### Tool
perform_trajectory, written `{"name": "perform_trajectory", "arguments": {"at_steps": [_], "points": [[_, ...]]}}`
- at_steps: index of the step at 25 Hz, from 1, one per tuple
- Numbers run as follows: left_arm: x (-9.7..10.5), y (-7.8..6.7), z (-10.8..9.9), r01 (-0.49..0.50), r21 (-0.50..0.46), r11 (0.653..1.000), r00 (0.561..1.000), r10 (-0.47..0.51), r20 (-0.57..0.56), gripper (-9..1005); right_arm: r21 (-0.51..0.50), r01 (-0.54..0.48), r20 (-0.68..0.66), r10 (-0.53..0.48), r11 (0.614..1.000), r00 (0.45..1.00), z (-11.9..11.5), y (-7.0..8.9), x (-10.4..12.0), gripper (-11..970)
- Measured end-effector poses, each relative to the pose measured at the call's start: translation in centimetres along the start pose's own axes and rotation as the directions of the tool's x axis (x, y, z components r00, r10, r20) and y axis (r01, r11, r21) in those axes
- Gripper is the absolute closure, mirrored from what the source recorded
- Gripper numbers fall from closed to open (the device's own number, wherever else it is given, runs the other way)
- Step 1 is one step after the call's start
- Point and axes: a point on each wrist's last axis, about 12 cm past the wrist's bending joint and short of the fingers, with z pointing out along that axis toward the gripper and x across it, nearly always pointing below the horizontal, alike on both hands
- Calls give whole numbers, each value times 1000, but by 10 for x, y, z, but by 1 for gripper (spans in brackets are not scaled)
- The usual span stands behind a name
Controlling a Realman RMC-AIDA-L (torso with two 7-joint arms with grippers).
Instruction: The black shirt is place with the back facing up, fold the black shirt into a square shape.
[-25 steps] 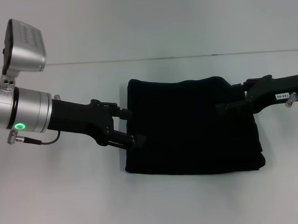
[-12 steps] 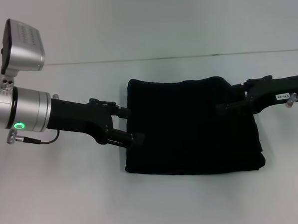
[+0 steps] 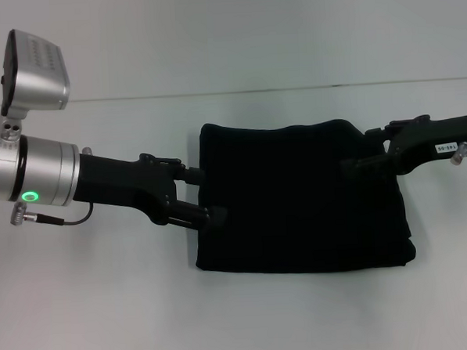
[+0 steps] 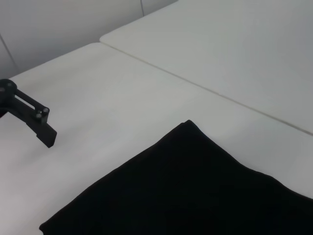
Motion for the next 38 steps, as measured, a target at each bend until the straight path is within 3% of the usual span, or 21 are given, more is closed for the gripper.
{"name": "perform_trajectory", "arguments": {"at_steps": [38], "points": [[-1, 4, -5, 2, -31, 1000, 1000, -2, 9, 108, -3, 7, 7, -7, 1000, 1000, 2, 0, -5, 32]]}}
